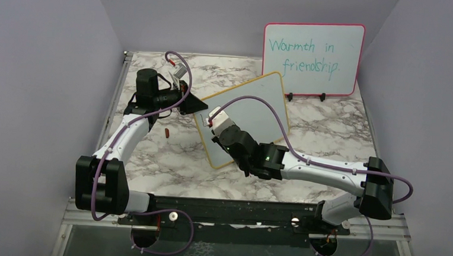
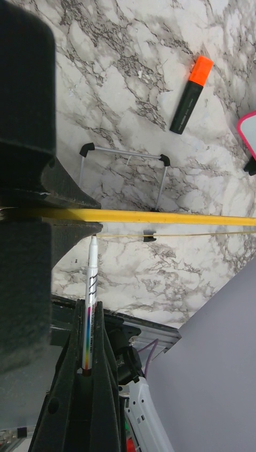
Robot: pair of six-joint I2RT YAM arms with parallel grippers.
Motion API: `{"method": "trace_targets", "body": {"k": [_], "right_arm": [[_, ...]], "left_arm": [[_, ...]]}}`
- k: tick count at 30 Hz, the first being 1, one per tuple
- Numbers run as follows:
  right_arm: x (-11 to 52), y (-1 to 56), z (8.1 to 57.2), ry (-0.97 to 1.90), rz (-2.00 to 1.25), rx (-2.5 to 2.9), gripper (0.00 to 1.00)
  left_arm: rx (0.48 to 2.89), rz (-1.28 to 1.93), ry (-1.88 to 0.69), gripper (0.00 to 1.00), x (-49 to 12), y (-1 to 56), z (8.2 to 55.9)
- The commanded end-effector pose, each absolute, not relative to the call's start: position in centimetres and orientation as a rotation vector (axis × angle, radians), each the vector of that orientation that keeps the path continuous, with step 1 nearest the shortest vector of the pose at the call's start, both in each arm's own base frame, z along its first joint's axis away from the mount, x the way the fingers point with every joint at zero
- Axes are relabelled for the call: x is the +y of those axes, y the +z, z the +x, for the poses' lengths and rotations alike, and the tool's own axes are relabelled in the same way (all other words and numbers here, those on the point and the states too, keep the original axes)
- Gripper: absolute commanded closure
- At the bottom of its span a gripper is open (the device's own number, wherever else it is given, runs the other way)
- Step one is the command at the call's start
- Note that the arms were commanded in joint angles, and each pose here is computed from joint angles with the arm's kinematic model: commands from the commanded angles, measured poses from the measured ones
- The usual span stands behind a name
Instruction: Write a sentence on the whiteboard
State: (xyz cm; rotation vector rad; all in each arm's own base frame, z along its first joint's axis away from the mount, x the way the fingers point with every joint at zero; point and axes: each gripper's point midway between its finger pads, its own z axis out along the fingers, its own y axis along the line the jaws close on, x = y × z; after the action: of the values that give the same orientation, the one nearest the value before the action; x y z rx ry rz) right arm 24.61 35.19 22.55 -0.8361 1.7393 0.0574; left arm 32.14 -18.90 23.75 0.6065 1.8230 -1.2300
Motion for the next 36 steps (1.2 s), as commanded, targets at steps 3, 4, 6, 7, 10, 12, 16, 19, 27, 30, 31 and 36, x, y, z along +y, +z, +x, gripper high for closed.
{"method": "trace_targets", "body": {"k": [3, 4, 6, 7, 10, 12, 16, 19, 27, 30, 31, 36], "right_arm": [[34.2, 23.4, 25.9, 0.029, -0.749, 1.73, 0.99], [34.2, 23.5, 26.0, 0.033, -0.746, 1.728, 0.99], [34.4, 23.6, 26.0, 0.039, -0.745, 1.725, 0.99], [34.4, 23.7, 26.0, 0.04, -0.746, 1.723, 0.99], [34.7, 23.9, 26.1, 0.048, -0.747, 1.715, 0.99], [34.8, 24.1, 26.1, 0.053, -0.746, 1.71, 0.99], [35.1, 24.3, 26.2, 0.055, -0.747, 1.703, 0.99], [35.2, 24.5, 26.2, 0.059, -0.746, 1.698, 0.99], [35.4, 24.8, 26.3, 0.063, -0.739, 1.691, 0.99], [35.5, 24.9, 26.4, 0.068, -0.735, 1.687, 0.99], [35.5, 24.9, 26.4, 0.067, -0.734, 1.686, 0.99], [35.7, 25.2, 26.4, 0.075, -0.732, 1.678, 0.99]], "left_arm": [[1.89, 0.635, -1.214, 1.0, -19.4, 21.4, 31.7], [1.89, 0.636, -1.215, 1.0, -19.4, 21.4, 31.7], [1.888, 0.637, -1.215, 1.0, -19.5, 21.5, 31.7], [1.889, 0.636, -1.215, 1.0, -19.4, 21.5, 31.7], [1.888, 0.639, -1.216, 1.0, -19.5, 21.5, 31.7], [1.888, 0.637, -1.216, 1.0, -19.4, 21.5, 31.7], [1.889, 0.639, -1.219, 1.0, -19.5, 21.5, 31.6], [1.888, 0.639, -1.217, 1.0, -19.5, 21.5, 31.7], [1.888, 0.639, -1.217, 1.0, -19.5, 21.5, 31.6], [1.887, 0.641, -1.217, 1.0, -19.5, 21.5, 31.6], [1.889, 0.639, -1.217, 1.0, -19.5, 21.5, 31.6], [1.888, 0.641, -1.216, 1.0, -19.5, 21.5, 31.6]]}}
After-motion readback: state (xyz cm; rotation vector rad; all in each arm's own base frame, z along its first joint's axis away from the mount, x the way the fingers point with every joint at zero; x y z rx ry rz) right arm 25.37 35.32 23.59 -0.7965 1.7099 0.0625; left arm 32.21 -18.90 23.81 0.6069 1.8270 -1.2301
